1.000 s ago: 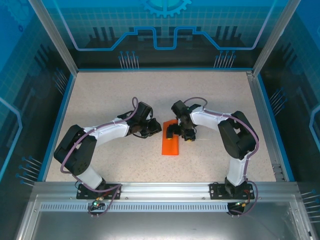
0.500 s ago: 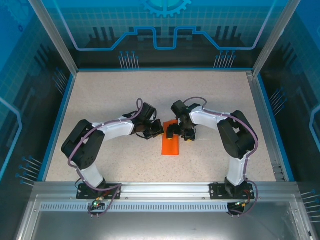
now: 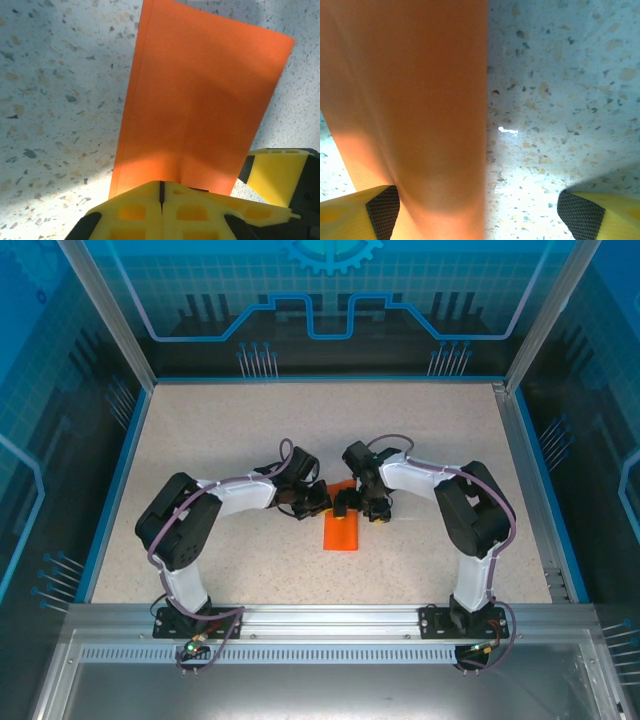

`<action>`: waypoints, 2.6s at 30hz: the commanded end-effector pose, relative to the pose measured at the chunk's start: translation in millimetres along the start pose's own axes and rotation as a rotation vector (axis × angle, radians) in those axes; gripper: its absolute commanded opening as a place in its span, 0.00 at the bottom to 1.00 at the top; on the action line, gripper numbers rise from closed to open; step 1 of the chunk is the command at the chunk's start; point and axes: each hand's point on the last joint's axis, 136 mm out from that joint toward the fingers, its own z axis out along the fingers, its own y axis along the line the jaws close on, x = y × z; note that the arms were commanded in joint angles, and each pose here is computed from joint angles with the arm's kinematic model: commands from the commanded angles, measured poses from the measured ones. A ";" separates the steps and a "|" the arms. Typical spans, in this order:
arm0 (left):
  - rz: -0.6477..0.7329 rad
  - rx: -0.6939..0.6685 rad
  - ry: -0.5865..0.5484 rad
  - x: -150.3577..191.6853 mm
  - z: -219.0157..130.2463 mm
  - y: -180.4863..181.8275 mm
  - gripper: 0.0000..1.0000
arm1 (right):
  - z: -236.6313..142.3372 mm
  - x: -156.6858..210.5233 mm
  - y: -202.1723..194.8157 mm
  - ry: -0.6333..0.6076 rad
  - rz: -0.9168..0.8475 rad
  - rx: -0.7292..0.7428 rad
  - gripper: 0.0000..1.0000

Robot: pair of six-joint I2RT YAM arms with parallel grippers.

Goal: Fold a paper plane with a square sheet of paper (pick it up from the middle)

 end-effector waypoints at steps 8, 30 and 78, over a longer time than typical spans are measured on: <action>0.007 -0.032 0.034 9.3 15.5 2.3 0.00 | 52.5 19.1 -28.2 0.098 0.011 0.074 0.92; 0.008 -0.131 0.056 16.8 26.9 30.4 0.00 | -0.8 -5.2 1.0 -0.043 -0.038 -0.077 0.96; 0.018 -0.181 0.070 19.8 31.2 40.0 0.00 | 23.9 26.9 -19.0 -0.001 -0.001 -0.569 0.00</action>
